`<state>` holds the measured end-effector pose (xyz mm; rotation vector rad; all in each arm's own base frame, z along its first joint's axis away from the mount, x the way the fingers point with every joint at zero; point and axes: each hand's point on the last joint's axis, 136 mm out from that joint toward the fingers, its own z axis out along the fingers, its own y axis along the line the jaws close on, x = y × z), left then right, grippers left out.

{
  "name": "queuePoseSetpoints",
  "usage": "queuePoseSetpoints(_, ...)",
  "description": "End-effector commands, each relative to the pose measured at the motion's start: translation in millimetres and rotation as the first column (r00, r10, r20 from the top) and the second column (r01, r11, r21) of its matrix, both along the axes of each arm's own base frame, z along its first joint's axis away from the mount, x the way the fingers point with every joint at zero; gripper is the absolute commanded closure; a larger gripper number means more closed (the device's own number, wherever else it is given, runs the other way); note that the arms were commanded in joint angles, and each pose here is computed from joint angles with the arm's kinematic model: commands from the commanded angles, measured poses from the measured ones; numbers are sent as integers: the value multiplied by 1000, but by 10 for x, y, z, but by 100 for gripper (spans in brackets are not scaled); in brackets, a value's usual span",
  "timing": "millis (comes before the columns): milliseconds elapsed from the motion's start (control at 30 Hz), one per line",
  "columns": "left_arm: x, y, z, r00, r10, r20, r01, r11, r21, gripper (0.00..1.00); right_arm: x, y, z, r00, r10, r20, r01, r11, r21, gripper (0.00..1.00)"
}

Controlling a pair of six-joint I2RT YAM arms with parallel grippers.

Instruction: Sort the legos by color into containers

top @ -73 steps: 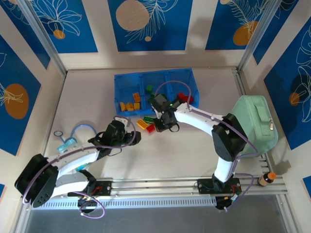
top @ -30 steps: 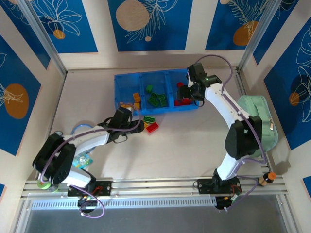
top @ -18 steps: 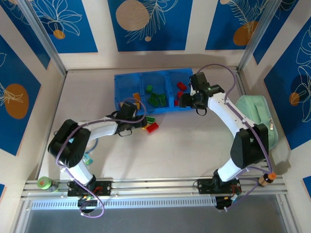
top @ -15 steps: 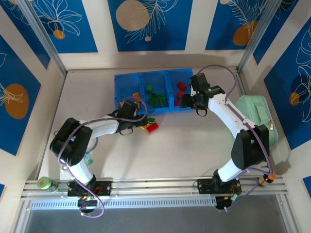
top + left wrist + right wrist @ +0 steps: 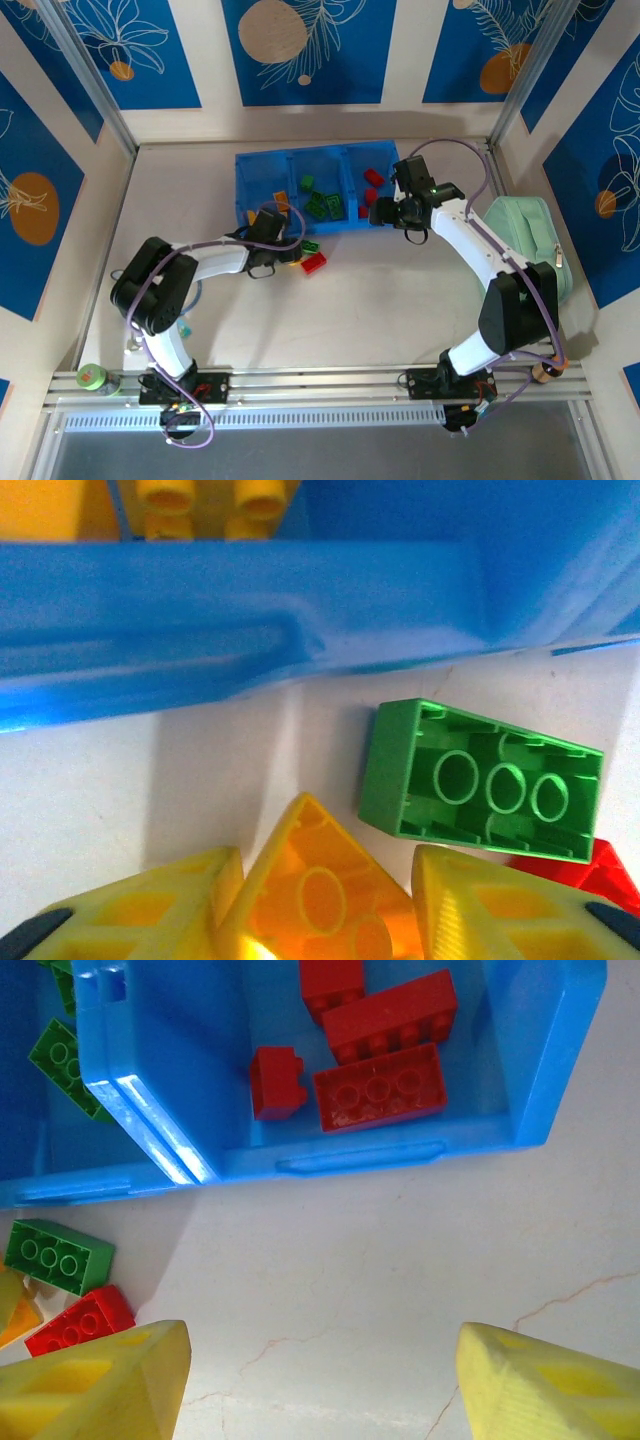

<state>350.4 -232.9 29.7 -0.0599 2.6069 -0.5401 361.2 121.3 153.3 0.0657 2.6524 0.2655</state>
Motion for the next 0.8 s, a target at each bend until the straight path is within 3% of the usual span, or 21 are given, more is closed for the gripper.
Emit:
queuePoseSetpoints(0, -75, 83, -129, 1000, 4, -29, -3, 999, 32, 61, -59, 39, 63, 1000, -4, 12, 3, 999, 38, 29)
queuePoseSetpoints(267, -196, 195, 51, 1000, 21, 4, -21, 998, 55, 77, -110, 62, 52, 1000, -7, 10, 6, 999, 42, 29)
queuePoseSetpoints(433, -209, 263, 437, 997, 28, 78, -32, 998, 49, 81, -155, 104, 34, 1000, -2, 8, 1, 999, 45, 30)
queuePoseSetpoints(600, -5, 389, 997, 979, 32, 199, -48, 996, 75, 80, -237, 164, -61, 1000, 10, -12, -9, 999, 53, 30)
queuePoseSetpoints(767, 332, 526, 1231, 971, 53, 232, -77, 992, 99, 80, -353, 248, -159, 999, 29, -32, -28, 998, 52, 30)
